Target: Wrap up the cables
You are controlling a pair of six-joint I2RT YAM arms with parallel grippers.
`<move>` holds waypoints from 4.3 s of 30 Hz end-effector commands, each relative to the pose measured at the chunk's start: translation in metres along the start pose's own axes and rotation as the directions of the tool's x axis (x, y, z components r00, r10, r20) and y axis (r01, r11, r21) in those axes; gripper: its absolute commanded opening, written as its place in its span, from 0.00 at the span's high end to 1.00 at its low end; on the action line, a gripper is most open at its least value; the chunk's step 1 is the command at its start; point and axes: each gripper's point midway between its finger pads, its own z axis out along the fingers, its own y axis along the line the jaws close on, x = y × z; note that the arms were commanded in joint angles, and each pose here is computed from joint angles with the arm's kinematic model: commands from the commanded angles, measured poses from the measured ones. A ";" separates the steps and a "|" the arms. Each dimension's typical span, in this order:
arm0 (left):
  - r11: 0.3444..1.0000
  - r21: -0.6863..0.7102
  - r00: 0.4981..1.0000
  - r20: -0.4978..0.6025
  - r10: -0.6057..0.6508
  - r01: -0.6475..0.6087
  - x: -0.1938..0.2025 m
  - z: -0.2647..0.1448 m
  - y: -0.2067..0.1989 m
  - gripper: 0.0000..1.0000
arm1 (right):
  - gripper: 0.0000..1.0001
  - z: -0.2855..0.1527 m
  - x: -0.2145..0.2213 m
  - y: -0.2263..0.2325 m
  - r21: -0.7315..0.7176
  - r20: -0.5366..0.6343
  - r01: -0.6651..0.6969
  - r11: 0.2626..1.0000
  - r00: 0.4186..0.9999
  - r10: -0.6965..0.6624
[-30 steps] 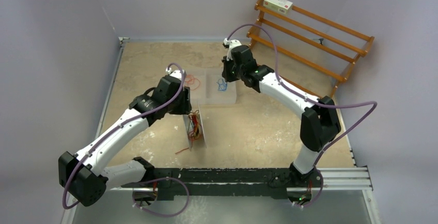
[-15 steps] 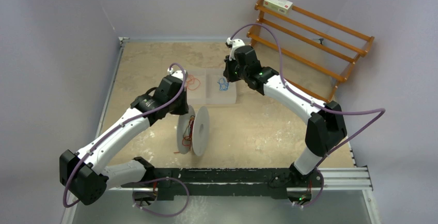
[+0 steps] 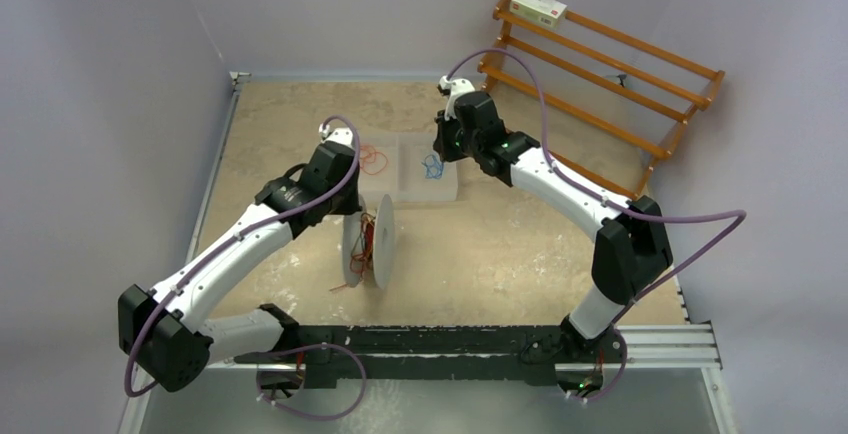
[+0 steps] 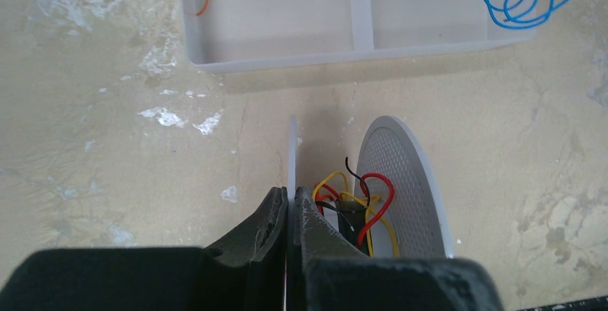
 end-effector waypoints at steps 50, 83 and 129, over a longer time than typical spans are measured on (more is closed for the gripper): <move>0.993 -0.004 0.975 0.191 -0.112 0.115 -0.051 0.019 -0.014 0.74 | 1.00 -0.023 -0.013 0.004 -0.025 0.073 -0.024 0.999 0.997 0.026; 0.996 -0.058 0.966 0.253 -0.053 0.070 -0.086 -0.017 -0.006 0.49 | 1.00 -0.066 -0.049 0.013 -0.059 0.177 -0.001 0.998 0.984 0.011; 0.080 0.861 0.851 0.477 0.219 -0.503 -0.071 -0.224 -0.192 0.43 | 1.00 -0.280 -0.036 0.140 -0.736 0.429 0.471 0.486 0.880 -0.203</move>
